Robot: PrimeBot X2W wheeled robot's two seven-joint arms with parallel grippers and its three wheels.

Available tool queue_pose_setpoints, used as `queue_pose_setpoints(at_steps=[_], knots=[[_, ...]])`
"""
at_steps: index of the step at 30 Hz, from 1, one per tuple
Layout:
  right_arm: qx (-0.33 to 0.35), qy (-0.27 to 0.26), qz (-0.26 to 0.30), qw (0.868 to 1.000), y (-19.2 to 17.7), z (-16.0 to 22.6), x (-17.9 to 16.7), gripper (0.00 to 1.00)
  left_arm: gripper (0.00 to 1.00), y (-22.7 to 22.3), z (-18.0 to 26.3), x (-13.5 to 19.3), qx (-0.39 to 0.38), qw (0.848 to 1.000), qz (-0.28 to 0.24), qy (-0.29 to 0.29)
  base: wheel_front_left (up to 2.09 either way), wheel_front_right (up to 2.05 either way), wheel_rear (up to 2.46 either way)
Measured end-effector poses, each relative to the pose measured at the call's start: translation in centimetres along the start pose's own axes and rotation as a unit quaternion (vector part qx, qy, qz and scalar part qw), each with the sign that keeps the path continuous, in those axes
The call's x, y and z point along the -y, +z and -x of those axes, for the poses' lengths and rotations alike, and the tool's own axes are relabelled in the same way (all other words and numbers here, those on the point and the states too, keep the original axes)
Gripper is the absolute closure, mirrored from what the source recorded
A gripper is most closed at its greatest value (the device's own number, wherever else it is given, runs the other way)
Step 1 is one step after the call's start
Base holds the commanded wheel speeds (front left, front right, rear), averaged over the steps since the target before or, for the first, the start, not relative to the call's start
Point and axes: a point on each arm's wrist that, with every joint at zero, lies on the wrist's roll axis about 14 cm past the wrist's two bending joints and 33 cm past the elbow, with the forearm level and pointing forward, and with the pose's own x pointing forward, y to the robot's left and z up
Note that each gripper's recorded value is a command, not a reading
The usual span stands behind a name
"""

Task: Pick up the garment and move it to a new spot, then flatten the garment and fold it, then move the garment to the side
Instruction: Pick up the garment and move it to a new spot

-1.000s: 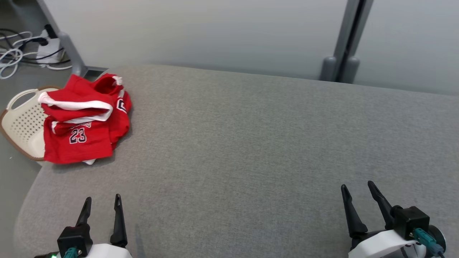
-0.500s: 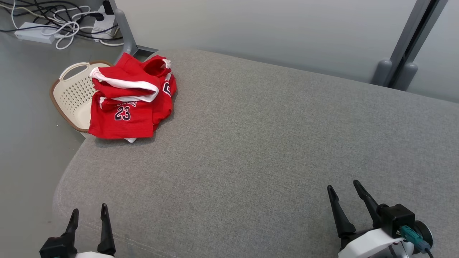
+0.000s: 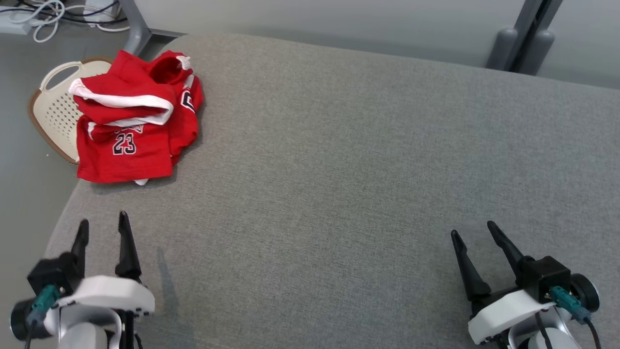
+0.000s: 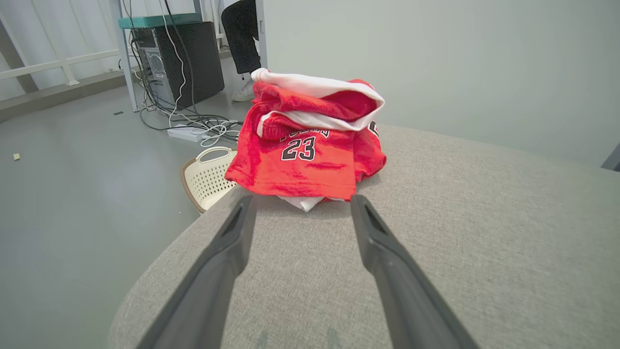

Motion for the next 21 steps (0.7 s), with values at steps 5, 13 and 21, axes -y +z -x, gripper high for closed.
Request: queue_pose_setpoints(at_steps=[5, 13, 21], knots=[[-0.008, -0.016, 0.004, 1.000, -0.9, -0.4, 2.3, 0.00, 0.00, 1.9, -4.6, 1.5, 0.016, 0.999, -0.038, -0.028, 0.00, 0.00, 0.00], [-0.030, -0.036, 0.003, 0.999, -2.9, 0.1, 4.7, 0.00, 0.00, 2.0, -10.4, 2.3, -0.001, 0.997, -0.070, -0.031, 0.00, 0.00, 0.00], [-0.036, -0.059, 0.005, 0.998, -3.5, 0.7, 6.7, 0.00, 0.00, 1.5, -14.3, 1.7, -0.032, 0.994, -0.105, -0.016, 0.00, 0.00, 0.00]])
